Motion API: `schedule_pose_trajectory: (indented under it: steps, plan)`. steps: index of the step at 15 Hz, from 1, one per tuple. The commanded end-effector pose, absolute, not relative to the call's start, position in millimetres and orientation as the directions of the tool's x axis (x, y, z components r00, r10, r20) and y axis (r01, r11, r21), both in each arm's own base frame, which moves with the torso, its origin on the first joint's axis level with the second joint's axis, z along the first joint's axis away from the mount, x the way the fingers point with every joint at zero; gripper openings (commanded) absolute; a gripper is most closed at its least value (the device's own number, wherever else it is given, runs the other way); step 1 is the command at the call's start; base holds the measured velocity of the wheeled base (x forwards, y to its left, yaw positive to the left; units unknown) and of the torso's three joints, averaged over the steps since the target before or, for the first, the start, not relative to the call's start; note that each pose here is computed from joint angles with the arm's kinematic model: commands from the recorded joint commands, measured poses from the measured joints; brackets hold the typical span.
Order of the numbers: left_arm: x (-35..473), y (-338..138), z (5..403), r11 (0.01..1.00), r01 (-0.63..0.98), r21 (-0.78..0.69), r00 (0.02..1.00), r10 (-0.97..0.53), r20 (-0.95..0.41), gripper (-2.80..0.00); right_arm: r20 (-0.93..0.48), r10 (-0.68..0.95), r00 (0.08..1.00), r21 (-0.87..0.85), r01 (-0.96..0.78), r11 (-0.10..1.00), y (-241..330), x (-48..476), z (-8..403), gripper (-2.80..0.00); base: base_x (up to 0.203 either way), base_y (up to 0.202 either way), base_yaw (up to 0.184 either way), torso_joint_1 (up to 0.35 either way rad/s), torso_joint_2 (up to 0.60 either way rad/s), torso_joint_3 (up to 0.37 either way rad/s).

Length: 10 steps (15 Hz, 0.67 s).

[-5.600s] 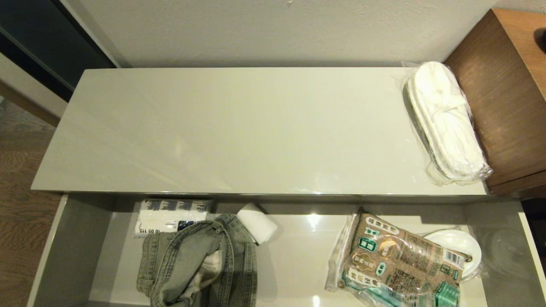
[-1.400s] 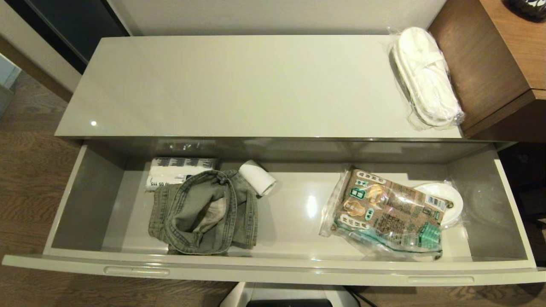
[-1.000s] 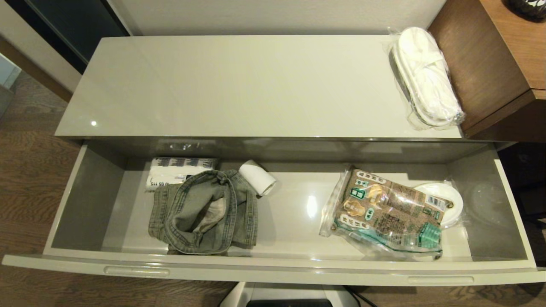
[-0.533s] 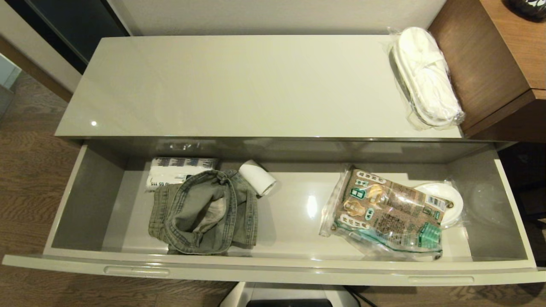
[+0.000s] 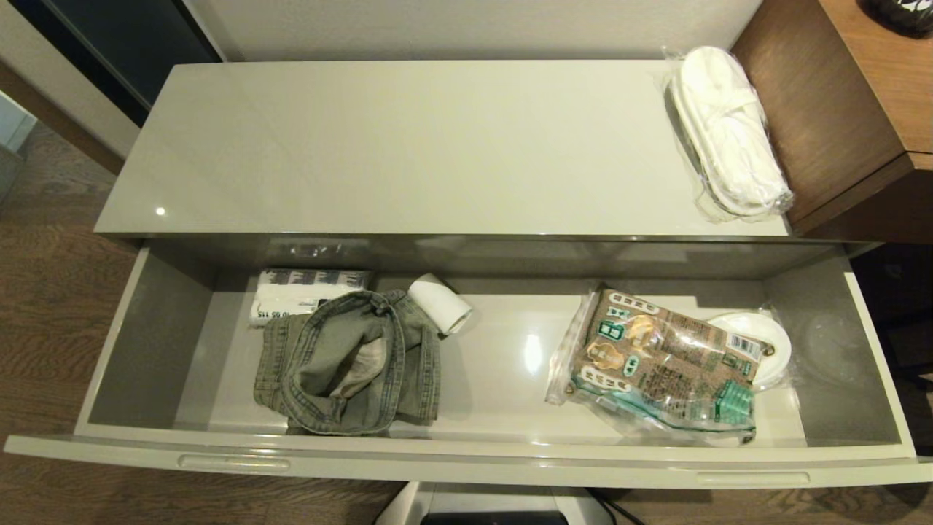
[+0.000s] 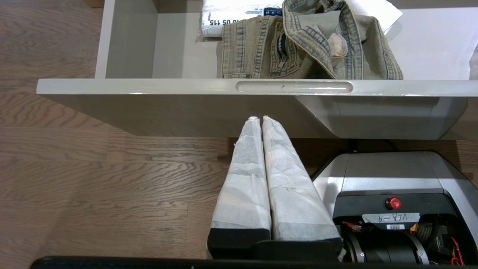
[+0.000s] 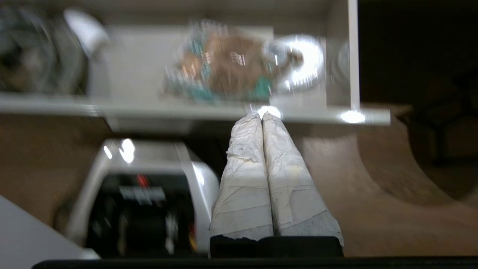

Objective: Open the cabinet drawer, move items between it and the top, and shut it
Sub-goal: Close the drawer

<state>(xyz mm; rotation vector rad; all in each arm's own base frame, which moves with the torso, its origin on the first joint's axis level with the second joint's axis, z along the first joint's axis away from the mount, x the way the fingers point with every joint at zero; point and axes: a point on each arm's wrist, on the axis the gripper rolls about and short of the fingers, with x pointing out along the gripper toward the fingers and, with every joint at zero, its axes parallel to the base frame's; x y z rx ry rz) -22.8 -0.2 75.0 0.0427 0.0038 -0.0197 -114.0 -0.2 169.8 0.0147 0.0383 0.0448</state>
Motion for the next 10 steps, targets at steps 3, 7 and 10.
schedule_pose_trajectory:
  steps: [3,7,10]
  plan:
    - [-22.7,-0.2,75.0,0.999,0.020,0.044,1.000,-0.020,-0.006,-2.80,-0.118,0.039,0.992,0.159,-0.020,0.987,0.9,-97.5,242.1,-2.80,0.000,0.000,0.000,0.000,0.00,0.000]
    - [-22.7,-0.2,75.0,0.999,0.020,0.044,1.000,-0.020,-0.006,-2.80,-0.526,0.133,0.840,0.283,0.025,0.959,9.8,-70.2,236.2,-2.80,0.000,0.000,0.000,0.000,0.00,0.000]
    - [-22.7,-0.2,75.0,0.999,0.020,0.043,1.000,-0.020,-0.006,-2.80,-0.797,0.171,0.579,0.288,0.116,0.950,11.8,-51.1,171.3,-2.80,0.000,0.000,0.000,0.000,0.00,0.000]
